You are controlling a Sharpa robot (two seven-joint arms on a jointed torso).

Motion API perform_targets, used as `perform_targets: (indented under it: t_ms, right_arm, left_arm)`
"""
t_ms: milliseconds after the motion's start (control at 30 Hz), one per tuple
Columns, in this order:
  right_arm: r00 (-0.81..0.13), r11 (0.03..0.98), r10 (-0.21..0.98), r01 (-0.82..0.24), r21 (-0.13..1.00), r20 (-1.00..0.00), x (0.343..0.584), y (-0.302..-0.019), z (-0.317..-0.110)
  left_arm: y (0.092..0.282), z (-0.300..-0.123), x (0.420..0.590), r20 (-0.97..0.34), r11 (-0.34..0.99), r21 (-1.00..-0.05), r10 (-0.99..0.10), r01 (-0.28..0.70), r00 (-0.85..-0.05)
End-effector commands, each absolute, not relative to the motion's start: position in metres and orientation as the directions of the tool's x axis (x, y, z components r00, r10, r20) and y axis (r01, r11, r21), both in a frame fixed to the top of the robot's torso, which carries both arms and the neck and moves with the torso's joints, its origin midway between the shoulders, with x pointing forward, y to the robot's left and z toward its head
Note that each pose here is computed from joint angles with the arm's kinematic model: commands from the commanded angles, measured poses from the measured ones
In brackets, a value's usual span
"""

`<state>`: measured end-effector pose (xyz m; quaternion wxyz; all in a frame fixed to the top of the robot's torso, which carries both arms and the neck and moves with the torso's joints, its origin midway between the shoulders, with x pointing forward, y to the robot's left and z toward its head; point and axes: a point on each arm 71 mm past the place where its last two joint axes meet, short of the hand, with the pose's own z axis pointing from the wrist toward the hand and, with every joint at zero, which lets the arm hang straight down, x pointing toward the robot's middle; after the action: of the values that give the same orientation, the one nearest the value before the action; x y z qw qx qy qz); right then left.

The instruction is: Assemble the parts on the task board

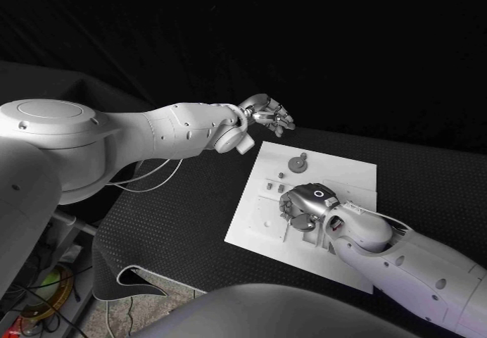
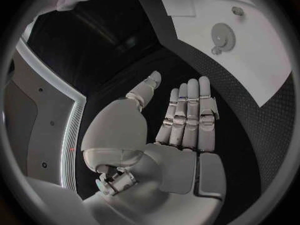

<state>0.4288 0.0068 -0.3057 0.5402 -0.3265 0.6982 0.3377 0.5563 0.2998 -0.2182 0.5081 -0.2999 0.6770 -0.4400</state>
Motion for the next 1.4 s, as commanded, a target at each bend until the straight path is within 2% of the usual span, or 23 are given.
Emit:
perform_targets:
  t_ms: [33,1200,1400]
  right_arm:
    - [-0.215,0.55,-0.112,-0.827,0.119,-0.97,0.427,0.008,-0.308]
    - [-0.195,0.546,-0.121,-0.832,0.099,-0.973,0.428,0.021,-0.307]
    - [-0.212,0.543,-0.15,-0.834,0.099,-0.966,0.427,0.024,-0.309]
  left_arm:
    - [0.297,-0.217,0.557,-0.42,0.428,-0.903,-0.85,0.049,-0.316]
    - [0.296,-0.214,0.558,-0.421,0.428,-0.902,-0.85,0.053,-0.316]
    - [0.296,-0.214,0.558,-0.421,0.427,-0.902,-0.85,0.053,-0.317]
